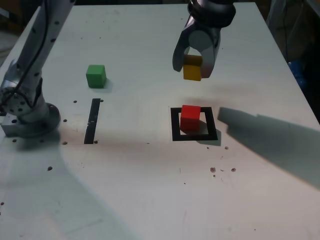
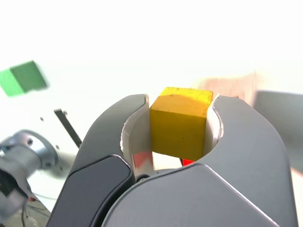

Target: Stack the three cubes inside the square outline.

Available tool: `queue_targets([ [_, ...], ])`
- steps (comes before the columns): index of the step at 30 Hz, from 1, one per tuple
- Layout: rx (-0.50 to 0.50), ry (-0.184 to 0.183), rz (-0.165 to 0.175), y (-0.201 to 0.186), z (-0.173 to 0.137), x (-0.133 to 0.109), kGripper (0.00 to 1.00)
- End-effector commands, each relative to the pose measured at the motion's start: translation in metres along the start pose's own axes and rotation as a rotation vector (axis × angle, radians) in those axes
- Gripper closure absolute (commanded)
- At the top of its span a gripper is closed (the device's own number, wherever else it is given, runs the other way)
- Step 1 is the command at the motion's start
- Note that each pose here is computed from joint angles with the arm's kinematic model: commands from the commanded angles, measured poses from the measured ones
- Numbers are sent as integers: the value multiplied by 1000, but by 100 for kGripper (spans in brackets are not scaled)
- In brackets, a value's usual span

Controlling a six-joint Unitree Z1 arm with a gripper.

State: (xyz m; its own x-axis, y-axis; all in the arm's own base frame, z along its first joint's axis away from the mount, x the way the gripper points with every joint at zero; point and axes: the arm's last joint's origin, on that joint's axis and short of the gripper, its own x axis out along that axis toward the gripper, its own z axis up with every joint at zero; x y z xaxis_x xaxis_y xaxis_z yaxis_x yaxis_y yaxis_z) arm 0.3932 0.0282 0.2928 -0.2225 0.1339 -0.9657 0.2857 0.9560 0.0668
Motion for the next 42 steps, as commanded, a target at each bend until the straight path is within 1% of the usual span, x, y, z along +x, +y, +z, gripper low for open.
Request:
queue_targets([
  [1,-1,-3,-6,-14,-8,-9,71],
  [4,-13,-6,-18,-31,-15,-14,71],
  [13,-46,7,-50,-64,-32,-18,71],
  [18,-62,13,-66,-77,-30,-16,70],
  [24,-77,19,-83,-88,-19,-10,70],
  [35,-61,36,-79,-87,8,4,70],
  [42,-62,48,-76,-76,15,11,70],
])
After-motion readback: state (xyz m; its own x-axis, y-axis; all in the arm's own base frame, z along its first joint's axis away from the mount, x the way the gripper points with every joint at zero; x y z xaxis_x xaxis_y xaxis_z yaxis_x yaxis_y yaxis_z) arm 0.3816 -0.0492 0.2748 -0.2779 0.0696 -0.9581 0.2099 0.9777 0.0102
